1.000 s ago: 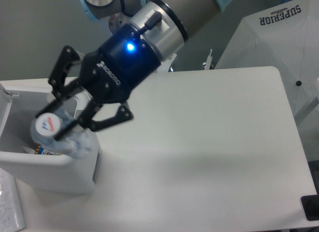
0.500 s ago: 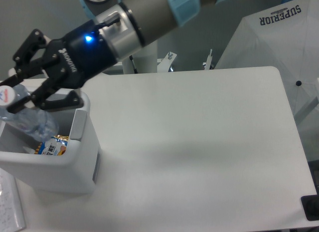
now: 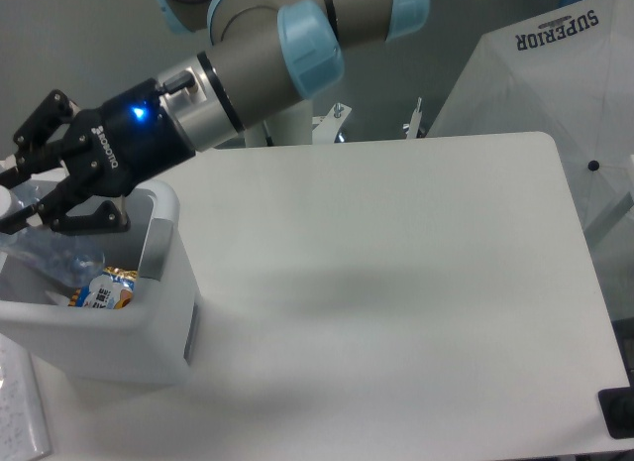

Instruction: Place the trash in the trash can

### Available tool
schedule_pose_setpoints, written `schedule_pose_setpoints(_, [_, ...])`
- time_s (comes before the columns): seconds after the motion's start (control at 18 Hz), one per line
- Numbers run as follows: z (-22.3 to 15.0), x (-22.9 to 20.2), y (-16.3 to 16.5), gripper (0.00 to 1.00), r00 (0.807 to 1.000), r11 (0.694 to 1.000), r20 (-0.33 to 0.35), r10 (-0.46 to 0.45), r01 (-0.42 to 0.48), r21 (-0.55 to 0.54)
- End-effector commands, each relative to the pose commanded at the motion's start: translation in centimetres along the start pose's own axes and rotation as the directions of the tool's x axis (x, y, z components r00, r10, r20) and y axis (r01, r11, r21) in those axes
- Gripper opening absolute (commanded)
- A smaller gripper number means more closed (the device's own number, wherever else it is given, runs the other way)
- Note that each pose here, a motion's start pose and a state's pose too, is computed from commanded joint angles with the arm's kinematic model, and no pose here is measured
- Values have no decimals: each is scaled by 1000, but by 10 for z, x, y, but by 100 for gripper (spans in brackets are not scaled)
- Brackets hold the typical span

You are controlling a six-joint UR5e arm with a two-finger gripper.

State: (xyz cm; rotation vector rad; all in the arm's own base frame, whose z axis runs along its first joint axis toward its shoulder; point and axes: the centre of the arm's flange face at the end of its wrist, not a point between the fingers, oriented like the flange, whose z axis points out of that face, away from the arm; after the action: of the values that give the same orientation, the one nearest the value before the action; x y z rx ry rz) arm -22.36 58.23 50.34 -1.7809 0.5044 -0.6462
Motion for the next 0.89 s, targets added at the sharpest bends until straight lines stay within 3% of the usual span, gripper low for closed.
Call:
schedule_pose_setpoints(0.06, [1, -1, 8, 64, 1000, 1000, -2, 2, -2, -2])
schedule_pose_setpoints(0.11, [0, -2, 14, 87, 1000, 1000, 0, 4, -4, -3])
schedule_pose_setpoints(0.17, [-1, -3, 18, 98, 1000, 1000, 2, 4, -4, -5])
schedule_pose_setpoints(0.44, [-19, -8, 14, 100, 999, 1000, 35, -2, 2, -3])
schedule_pose_setpoints(0.89, [-111, -64, 18, 100, 977, 998, 205, -61, 61, 8])
